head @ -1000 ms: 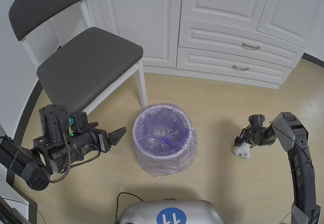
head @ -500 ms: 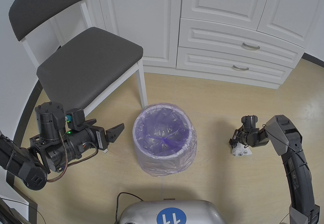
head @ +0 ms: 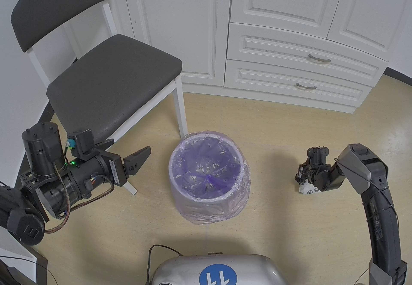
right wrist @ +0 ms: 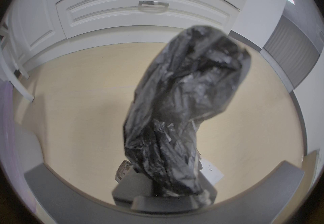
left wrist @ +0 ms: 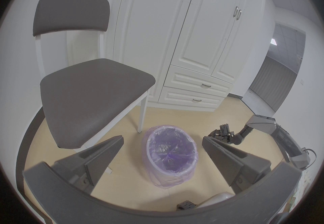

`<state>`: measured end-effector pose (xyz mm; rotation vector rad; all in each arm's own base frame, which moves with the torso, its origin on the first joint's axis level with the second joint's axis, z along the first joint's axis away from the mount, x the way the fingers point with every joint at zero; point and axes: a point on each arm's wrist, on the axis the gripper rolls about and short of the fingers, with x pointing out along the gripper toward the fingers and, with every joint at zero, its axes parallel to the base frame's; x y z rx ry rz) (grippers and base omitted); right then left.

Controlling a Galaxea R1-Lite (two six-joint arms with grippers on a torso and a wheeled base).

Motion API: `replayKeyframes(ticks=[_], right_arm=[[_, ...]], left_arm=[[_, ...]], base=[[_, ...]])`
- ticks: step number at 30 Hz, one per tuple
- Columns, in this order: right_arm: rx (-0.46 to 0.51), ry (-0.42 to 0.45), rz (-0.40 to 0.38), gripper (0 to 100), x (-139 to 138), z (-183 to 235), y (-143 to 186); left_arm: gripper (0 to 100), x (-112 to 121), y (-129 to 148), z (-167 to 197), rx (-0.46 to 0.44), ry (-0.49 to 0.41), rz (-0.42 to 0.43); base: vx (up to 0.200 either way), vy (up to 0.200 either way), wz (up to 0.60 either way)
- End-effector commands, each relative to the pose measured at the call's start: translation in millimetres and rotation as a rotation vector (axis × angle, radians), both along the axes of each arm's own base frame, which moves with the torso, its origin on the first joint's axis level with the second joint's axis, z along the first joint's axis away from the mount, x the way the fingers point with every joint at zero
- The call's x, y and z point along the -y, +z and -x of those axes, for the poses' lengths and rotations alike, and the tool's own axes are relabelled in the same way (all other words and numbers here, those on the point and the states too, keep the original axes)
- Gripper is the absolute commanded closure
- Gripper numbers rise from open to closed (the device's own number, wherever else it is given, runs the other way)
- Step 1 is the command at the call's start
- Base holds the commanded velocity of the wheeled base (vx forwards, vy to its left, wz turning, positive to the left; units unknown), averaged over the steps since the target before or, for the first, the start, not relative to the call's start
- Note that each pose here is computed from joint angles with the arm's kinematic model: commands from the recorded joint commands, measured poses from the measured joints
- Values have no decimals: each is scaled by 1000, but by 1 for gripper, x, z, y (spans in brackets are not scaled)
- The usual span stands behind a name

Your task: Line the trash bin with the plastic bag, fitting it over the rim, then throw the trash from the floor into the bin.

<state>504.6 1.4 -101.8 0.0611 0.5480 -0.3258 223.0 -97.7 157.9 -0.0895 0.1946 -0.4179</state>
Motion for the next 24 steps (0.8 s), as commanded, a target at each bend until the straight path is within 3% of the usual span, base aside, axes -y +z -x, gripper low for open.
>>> replayKeyframes(ticks=[1, 11, 21, 24], right_arm=[[21, 99, 79, 100, -24, 42, 82], [50, 222, 148, 100, -52, 108, 164], [156, 340, 191, 100, -75, 180, 232], [217, 411, 216, 100, -85, 217, 258]], left_arm=[[0, -5, 18, 15, 73, -7, 16], [0, -10, 31, 24, 95, -4, 24], [0, -15, 48, 39, 134, -12, 42], [0, -17, 52, 44, 159, -16, 35]], base=[[0, 0, 0], [0, 0, 0], [0, 0, 0], [0, 0, 0]])
